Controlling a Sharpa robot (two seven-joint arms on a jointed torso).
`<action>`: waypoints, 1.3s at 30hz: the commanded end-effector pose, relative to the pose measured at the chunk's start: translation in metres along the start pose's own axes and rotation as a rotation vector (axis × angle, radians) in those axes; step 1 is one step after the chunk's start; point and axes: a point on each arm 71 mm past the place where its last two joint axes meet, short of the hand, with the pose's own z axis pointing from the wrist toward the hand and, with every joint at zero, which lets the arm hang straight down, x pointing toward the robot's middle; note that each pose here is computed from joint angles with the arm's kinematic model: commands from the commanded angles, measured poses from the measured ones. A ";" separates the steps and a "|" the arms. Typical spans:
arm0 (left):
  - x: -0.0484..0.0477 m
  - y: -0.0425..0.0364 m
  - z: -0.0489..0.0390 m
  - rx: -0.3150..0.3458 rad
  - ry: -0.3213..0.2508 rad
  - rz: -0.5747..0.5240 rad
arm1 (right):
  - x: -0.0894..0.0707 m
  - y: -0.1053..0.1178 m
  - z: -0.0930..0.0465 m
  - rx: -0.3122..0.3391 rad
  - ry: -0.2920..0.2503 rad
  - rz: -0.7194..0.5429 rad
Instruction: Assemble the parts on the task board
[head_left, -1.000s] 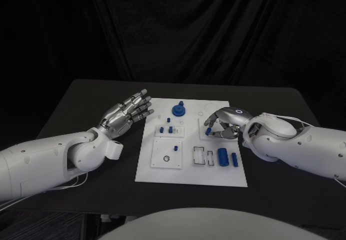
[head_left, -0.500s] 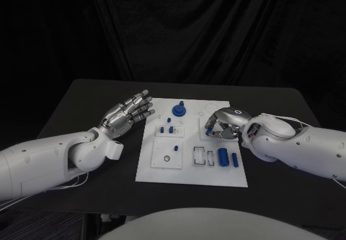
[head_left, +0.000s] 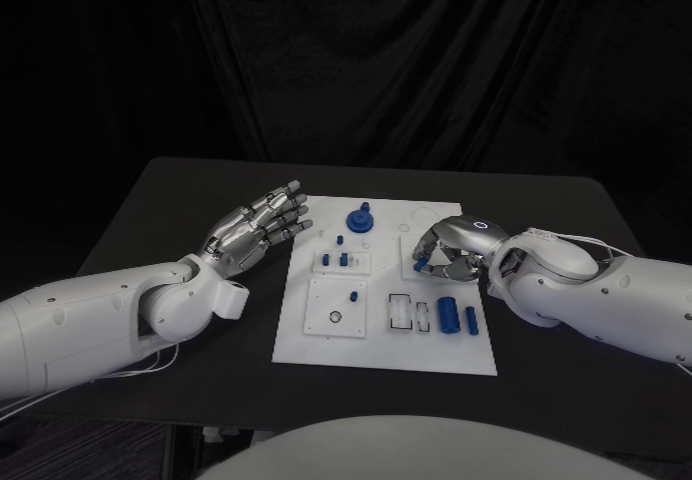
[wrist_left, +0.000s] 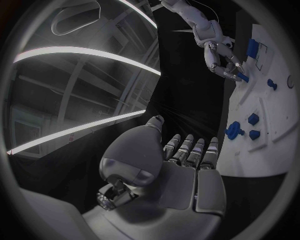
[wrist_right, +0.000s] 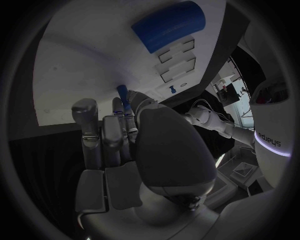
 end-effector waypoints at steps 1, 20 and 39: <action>0.0018 -0.0044 0.0000 0.075 0.012 -0.015 | -0.008 0.003 -0.001 -0.009 -0.030 -0.011; 0.0019 -0.0012 0.0014 0.062 0.013 -0.016 | -0.054 0.045 -0.010 -0.096 -0.068 -0.054; 0.0013 0.0002 -0.0004 0.058 0.007 -0.015 | -0.021 0.134 0.023 -0.409 -0.028 -0.175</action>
